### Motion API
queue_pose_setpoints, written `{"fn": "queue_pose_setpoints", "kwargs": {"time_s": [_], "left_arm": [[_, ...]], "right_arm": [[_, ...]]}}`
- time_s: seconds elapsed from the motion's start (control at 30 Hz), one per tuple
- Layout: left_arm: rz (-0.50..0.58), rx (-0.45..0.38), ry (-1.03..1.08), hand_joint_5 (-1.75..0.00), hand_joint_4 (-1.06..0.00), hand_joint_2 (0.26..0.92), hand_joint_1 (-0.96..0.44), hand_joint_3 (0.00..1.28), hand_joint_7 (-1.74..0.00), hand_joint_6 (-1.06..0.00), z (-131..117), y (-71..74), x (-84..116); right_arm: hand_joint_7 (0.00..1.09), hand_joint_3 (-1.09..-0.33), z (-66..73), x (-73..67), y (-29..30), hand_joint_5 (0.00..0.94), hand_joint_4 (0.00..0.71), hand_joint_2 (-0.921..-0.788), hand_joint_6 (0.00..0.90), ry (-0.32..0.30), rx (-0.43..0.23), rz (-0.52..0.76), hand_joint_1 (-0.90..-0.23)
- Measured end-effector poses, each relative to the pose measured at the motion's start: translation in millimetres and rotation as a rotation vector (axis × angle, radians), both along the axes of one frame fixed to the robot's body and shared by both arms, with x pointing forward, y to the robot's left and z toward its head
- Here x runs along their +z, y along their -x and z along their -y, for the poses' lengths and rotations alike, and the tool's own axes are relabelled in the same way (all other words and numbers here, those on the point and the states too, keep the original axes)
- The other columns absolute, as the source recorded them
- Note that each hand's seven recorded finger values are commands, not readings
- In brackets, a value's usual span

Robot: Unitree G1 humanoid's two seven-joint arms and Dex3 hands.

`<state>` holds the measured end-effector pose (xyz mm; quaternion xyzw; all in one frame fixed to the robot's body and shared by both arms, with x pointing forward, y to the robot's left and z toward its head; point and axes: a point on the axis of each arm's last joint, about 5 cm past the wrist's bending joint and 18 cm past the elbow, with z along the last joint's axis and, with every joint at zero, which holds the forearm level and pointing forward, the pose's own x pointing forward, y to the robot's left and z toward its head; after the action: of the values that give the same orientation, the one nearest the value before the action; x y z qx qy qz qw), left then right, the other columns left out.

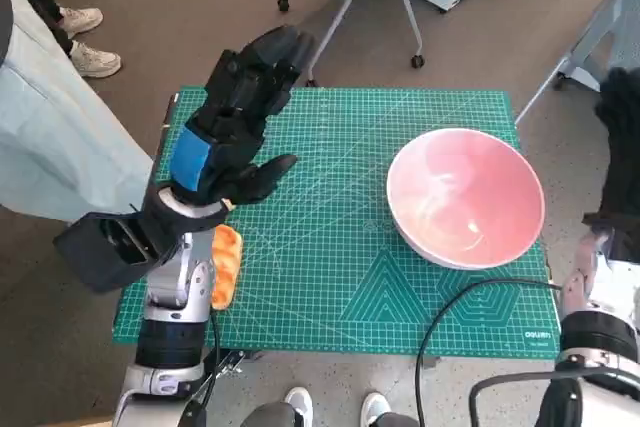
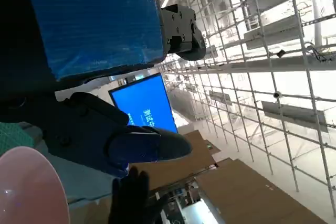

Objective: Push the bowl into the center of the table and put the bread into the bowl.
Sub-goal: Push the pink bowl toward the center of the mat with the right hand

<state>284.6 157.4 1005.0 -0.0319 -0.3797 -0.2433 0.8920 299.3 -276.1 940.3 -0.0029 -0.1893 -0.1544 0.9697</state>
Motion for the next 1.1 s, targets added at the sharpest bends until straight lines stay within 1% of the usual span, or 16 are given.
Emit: {"fn": "queue_pose_setpoints", "kwargs": {"time_s": [0.2,0.37,0.53,0.7,0.9,1.1], "left_arm": [[-0.008,0.001,0.0,-0.01,-0.17,0.921,-0.57,0.37,-0.56,0.0,-0.3,-0.5,-1.3],[-0.008,0.002,-0.001,-0.01,-0.17,0.921,-0.57,0.37,-0.56,0.0,-0.5,-0.6,-1.4],[-0.008,0.001,-0.002,-0.01,-0.17,0.921,-0.57,0.37,-0.56,0.0,-0.8,-0.6,-1.3],[-0.007,0.0,-0.006,-0.01,-0.17,0.921,-0.57,0.37,-0.56,0.0,-1.3,-0.6,-1.1],[-0.006,0.005,-0.012,-0.01,-0.17,0.921,-0.57,0.36,-0.56,0.0,-3.0,-0.4,-1.0],[-0.004,0.015,-0.021,-0.01,-0.17,0.921,-0.58,0.36,-0.56,0.0,-6.5,0.6,-0.7]], "right_arm": [[0.25,-0.918,1.3,-14.7,2.9,0.001,0.068,-0.921,0.107,-0.074,-0.01,-0.125,-0.609],[0.24,-0.892,-4.0,-29.1,5.3,0.004,0.075,-0.921,0.109,-0.137,0.001,-0.229,-0.629],[0.23,-0.871,-14.7,-40.4,5.7,0.006,0.083,-0.921,0.116,-0.204,0.021,-0.294,-0.635],[0.23,-0.892,-27.5,-48.1,4.6,0.004,0.083,-0.921,0.126,-0.276,0.044,-0.322,-0.62],[0.22,-0.917,-40.5,-54.7,3.9,0.009,0.095,-0.921,0.132,-0.337,0.073,-0.337,-0.616],[0.22,-0.906,-54.6,-59.6,2.2,0.01,0.103,-0.921,0.135,-0.405,0.104,-0.351,-0.609]]}}
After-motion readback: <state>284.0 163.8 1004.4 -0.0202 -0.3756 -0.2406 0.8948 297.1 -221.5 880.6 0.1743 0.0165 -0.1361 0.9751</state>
